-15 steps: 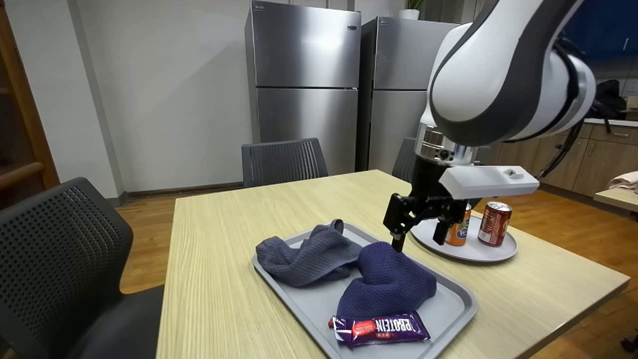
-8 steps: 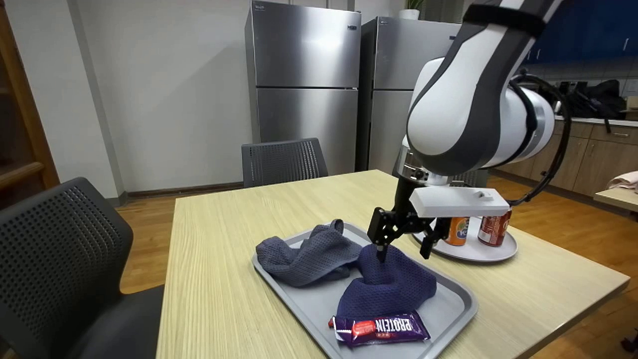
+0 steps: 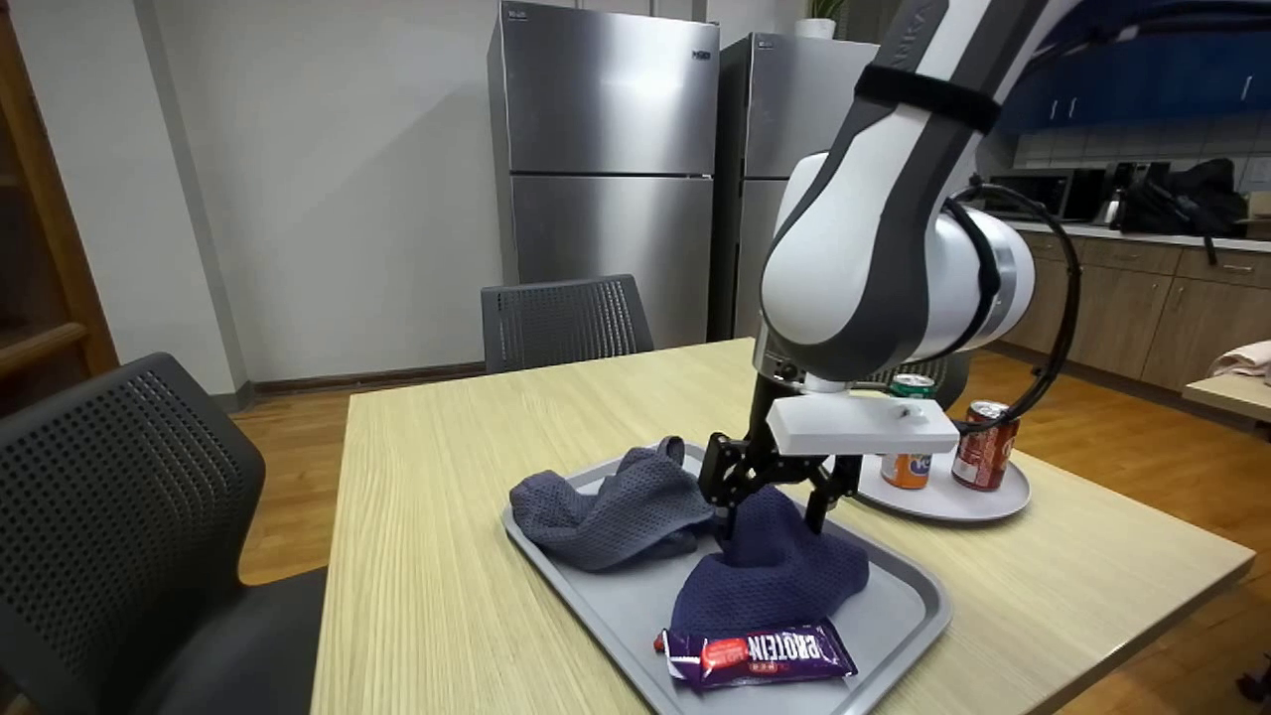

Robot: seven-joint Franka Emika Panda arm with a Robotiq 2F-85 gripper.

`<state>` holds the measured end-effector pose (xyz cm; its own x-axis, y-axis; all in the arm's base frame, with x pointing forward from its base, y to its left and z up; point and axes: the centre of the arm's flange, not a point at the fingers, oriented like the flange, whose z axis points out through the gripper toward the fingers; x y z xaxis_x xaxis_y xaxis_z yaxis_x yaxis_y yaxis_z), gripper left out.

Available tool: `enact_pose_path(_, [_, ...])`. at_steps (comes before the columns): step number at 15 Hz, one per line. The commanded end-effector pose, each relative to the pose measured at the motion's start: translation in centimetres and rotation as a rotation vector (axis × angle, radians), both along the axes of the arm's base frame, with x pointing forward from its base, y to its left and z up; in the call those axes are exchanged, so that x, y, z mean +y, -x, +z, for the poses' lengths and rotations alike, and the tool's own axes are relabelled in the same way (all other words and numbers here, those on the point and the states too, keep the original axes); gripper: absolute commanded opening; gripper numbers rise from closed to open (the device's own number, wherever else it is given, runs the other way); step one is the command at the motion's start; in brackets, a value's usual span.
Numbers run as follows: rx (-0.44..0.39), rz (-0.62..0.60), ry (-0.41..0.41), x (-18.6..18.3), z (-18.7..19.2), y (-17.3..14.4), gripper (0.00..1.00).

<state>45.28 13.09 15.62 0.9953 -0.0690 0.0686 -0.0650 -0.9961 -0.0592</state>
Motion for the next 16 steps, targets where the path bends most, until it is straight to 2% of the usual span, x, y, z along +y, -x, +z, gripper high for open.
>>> enact_pose_path(1, [0.008,-0.025,0.027,1.9,-2.0,-1.1,1.00])
enact_pose_path(5, [0.031,-0.028,0.056,2.4,-3.7,-0.9,1.00])
enact_pose_path(11, [0.037,-0.022,0.066,2.1,-4.0,-0.9,1.00])
enact_pose_path(12, [0.035,-0.022,0.069,2.0,-4.0,-0.9,0.75])
enact_pose_path(13, [0.037,-0.019,0.070,1.9,-4.0,-0.9,0.73])
enact_pose_path(16, [0.035,-0.020,0.078,1.4,-4.1,-1.0,0.49])
